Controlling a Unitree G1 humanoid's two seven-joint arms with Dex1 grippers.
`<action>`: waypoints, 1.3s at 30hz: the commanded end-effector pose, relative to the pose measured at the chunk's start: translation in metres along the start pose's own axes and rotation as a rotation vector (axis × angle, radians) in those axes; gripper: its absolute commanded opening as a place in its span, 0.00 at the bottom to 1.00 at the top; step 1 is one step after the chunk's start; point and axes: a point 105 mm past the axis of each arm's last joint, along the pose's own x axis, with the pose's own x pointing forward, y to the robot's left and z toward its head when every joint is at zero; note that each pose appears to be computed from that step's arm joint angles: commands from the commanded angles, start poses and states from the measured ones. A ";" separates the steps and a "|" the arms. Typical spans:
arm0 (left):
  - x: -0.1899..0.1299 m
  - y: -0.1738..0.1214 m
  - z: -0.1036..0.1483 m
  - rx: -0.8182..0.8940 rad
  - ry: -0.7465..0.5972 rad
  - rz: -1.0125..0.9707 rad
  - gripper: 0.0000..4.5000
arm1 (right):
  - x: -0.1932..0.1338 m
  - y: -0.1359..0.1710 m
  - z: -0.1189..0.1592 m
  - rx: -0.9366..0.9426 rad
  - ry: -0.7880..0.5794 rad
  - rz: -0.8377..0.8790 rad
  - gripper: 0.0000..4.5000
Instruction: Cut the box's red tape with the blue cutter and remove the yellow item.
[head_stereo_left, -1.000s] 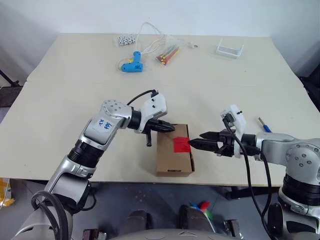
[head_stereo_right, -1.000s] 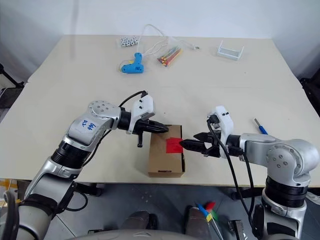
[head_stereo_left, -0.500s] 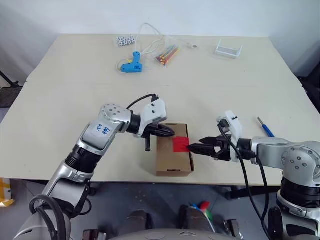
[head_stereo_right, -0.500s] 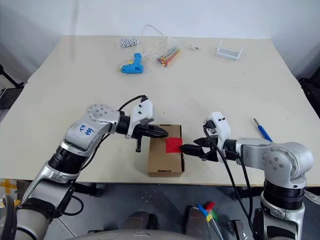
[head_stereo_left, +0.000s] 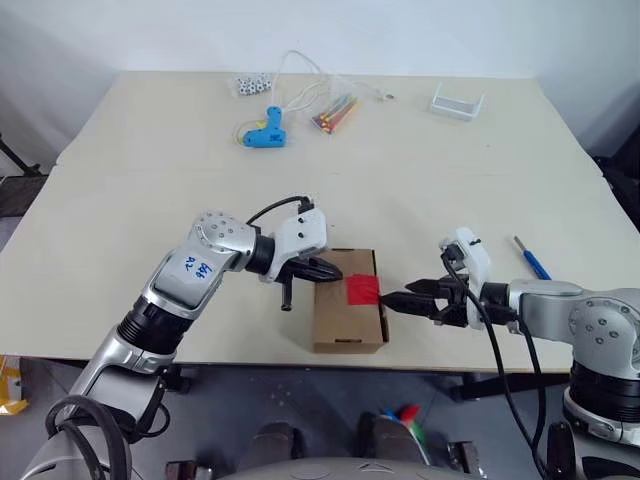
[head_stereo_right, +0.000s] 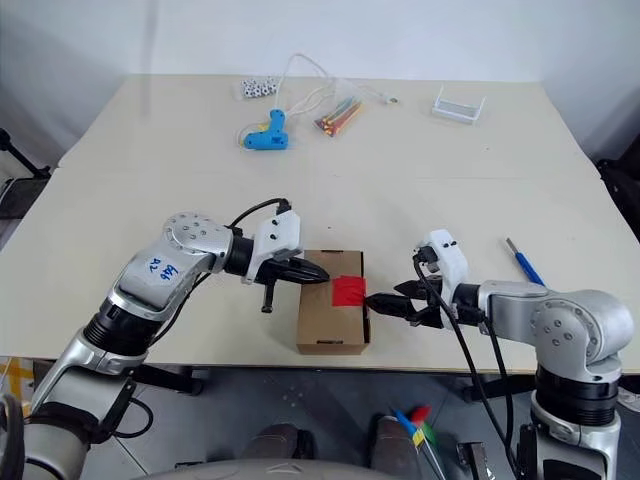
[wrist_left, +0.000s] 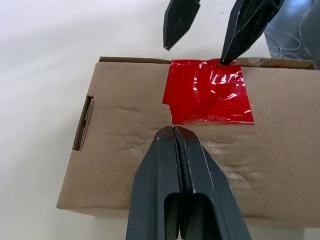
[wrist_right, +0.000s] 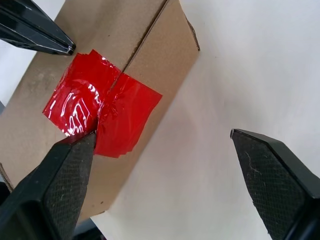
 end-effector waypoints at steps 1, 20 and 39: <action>0.007 -0.008 -0.031 -0.067 0.105 -0.021 0.00 | 0.001 -0.007 -0.011 -0.010 0.076 -0.070 0.99; 0.013 -0.011 -0.031 -0.074 0.087 -0.023 0.00 | 0.029 0.002 0.028 -0.186 0.053 -0.265 0.99; 0.012 -0.012 -0.037 -0.080 0.098 -0.024 0.00 | 0.020 -0.014 0.004 -0.237 0.180 -0.342 0.99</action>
